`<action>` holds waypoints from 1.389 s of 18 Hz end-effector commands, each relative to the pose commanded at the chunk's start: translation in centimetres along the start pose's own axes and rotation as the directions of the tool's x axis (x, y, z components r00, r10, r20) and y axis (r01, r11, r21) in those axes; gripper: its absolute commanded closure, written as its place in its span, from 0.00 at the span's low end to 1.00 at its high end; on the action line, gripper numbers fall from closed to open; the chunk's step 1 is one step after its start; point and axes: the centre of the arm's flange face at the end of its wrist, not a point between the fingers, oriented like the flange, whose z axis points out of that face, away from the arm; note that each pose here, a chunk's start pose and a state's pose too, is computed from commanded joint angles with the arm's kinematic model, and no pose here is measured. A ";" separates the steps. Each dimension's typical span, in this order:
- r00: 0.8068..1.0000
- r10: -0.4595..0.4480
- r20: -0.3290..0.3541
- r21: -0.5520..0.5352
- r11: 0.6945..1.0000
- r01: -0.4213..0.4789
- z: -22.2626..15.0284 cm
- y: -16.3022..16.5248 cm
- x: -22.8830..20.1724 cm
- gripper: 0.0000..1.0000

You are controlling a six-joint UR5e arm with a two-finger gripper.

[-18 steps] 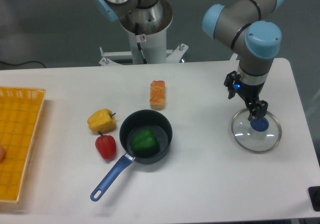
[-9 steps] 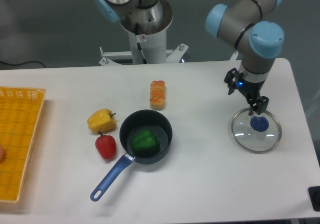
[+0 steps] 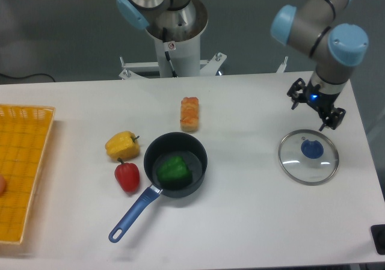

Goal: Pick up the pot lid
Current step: 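Raise the gripper and shift it past the glass lid's rim, then lower the open gripper onto the rim of the glass lid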

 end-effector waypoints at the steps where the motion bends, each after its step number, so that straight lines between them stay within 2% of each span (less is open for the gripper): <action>1: 1.000 0.009 0.009 0.000 1.000 -0.009 -0.1 0.0 -0.7 0.00; 6: 0.999 0.042 0.030 -0.001 0.999 -0.042 0.3 -1.5 -2.4 0.00; 8: 0.997 0.056 0.059 -0.005 0.998 -0.056 0.5 -2.1 -2.9 0.00; 12: 0.990 0.131 0.052 -0.006 0.991 -0.131 1.2 -3.8 -3.1 0.00; 16: 0.967 0.254 0.036 -0.009 0.967 -0.254 2.0 -4.4 -2.8 0.00; 19: 0.956 0.294 0.026 -0.014 0.956 -0.293 2.4 -4.4 -2.6 0.00; 25: 0.949 0.316 -0.014 -0.045 0.947 -0.317 4.2 -3.8 -2.9 0.00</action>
